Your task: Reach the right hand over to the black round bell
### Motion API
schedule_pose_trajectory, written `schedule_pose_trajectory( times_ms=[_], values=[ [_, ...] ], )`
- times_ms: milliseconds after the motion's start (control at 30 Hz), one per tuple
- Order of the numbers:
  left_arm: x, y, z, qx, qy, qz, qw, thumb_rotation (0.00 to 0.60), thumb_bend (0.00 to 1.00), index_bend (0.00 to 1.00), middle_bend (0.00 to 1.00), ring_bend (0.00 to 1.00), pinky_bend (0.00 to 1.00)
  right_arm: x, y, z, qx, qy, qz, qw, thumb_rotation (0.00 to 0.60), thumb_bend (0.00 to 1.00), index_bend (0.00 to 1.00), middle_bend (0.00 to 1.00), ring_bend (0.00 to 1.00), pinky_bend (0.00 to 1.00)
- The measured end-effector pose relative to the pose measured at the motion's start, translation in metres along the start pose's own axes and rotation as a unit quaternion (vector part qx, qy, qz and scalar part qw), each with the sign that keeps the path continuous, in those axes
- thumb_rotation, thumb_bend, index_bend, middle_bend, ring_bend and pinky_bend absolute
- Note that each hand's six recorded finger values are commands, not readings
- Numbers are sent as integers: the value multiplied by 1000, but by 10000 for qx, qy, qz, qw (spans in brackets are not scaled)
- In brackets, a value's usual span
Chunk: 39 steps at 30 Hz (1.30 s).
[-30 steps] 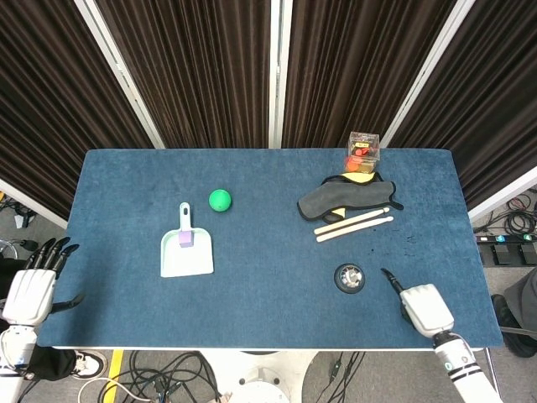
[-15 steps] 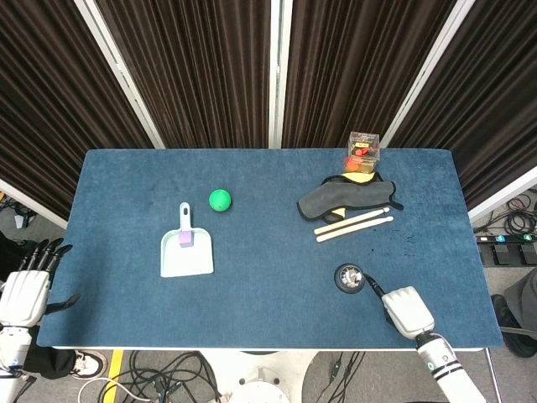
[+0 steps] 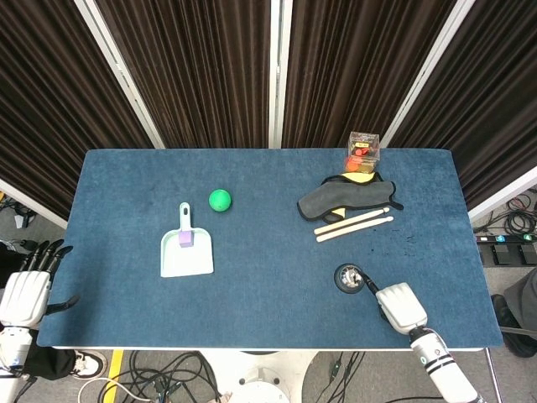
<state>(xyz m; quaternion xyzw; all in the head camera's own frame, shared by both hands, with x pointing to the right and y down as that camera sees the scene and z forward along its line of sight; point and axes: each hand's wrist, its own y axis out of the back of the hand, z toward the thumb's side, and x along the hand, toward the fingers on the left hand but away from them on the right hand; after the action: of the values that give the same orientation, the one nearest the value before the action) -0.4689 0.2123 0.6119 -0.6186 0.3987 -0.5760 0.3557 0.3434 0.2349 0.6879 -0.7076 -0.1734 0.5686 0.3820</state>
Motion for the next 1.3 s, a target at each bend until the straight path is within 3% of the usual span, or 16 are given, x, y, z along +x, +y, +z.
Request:
schedule_pose_trajectory(
  times_ms=[400,633,1000,1300],
  values=[
    [-2,-2,-4,-44,44,-16,10000,600,88,150,67,13,153,-6,-2,7,0,59,19,10000,600,1000,0,939,889,779],
    [-2,-2,-6,-60,54,-22,10000,600,88,150,67,13,153,-7,-13,8,53,41,228,9997,600,1000,0,939,889,779],
    [-1,-1,-2,-47,8,-16,10000,600,88,150,66,13,153,-8,5,11,-13,86,-182,9998,600,1000,0,939,889,779],
    [-1,-1,-5,-52,47,-25,10000,600,88,150,67,13,153,-6,-10,9,75,31,125,9999,600,1000,0,939,889,779]
  ],
)
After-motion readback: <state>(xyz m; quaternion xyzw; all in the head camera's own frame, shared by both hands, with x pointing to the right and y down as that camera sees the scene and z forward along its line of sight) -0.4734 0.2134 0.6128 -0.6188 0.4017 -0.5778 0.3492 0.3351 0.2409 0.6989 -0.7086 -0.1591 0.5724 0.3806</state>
